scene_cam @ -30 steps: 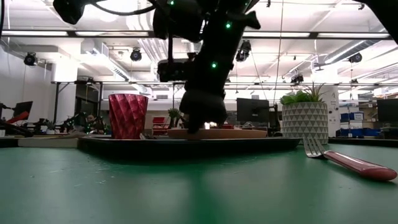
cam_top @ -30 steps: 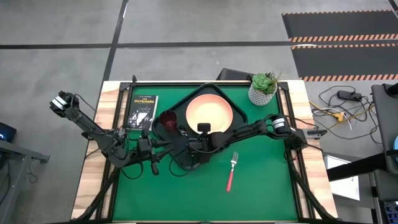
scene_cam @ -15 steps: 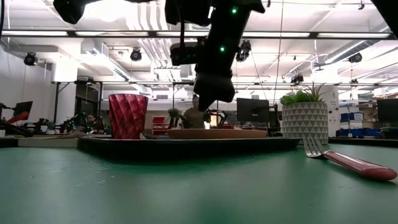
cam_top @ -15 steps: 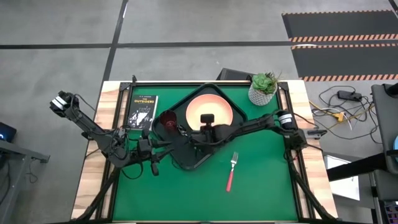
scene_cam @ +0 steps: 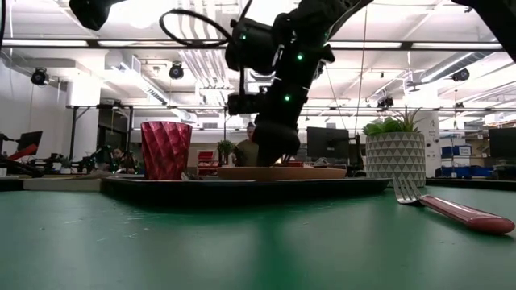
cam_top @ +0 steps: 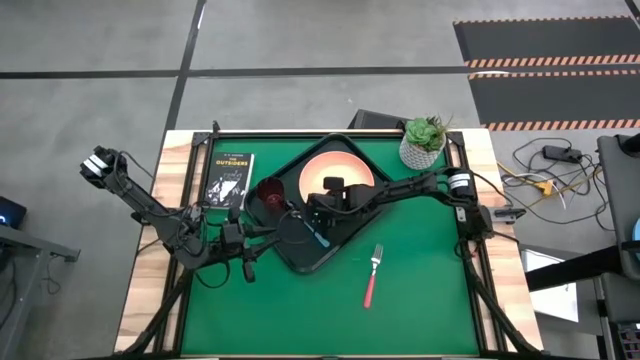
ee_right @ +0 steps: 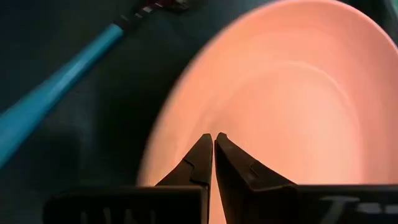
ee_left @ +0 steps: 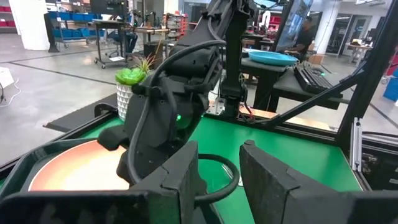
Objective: Pick and place plate/cup/fork/spoon on tray
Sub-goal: Adjust the orange plate on the black serving tray, then put the red fork on the black serving tray to the right of the orange plate
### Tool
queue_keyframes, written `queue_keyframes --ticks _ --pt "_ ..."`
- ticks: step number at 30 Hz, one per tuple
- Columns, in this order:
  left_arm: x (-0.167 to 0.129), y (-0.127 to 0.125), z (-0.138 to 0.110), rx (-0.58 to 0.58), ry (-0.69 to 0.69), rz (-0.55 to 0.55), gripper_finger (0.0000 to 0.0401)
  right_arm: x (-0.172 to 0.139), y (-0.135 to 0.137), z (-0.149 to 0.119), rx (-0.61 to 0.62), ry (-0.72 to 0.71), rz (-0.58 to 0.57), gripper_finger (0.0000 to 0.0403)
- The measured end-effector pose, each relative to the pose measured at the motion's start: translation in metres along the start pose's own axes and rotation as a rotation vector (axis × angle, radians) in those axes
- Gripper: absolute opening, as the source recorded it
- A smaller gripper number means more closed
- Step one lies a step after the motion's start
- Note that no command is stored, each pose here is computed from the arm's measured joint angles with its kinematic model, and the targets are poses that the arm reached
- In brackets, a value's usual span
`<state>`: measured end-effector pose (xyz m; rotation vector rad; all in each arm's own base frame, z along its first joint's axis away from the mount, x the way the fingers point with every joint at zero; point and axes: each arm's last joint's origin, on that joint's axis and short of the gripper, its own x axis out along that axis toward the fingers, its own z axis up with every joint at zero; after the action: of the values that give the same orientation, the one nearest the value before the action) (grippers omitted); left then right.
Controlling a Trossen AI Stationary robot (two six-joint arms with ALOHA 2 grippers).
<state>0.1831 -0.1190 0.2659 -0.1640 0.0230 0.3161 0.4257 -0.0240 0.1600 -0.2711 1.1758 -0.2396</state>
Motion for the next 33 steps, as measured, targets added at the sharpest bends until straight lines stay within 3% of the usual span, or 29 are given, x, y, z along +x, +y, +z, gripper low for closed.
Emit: queue_keyframes --ticks 9,12,16,21,33 --pt "0.000 0.000 0.000 0.003 0.000 -0.001 0.0099 -0.004 0.016 0.003 -0.009 -0.039 0.172 0.0008" --pt "0.000 0.000 0.000 0.002 0.000 -0.001 0.0099 -0.006 0.022 0.004 -0.020 -0.039 0.159 0.0008" --pt "0.000 0.000 0.000 0.002 0.000 0.000 0.0099 -0.011 0.025 0.003 -0.036 -0.029 0.062 0.0008" --pt "0.000 0.000 0.000 0.004 0.001 0.000 0.0099 -0.033 0.033 0.006 -0.021 -0.060 -0.010 0.0008" --pt "0.000 0.000 -0.001 0.005 0.003 0.001 0.0099 -0.097 0.078 -0.003 0.026 -0.172 0.064 0.0008"
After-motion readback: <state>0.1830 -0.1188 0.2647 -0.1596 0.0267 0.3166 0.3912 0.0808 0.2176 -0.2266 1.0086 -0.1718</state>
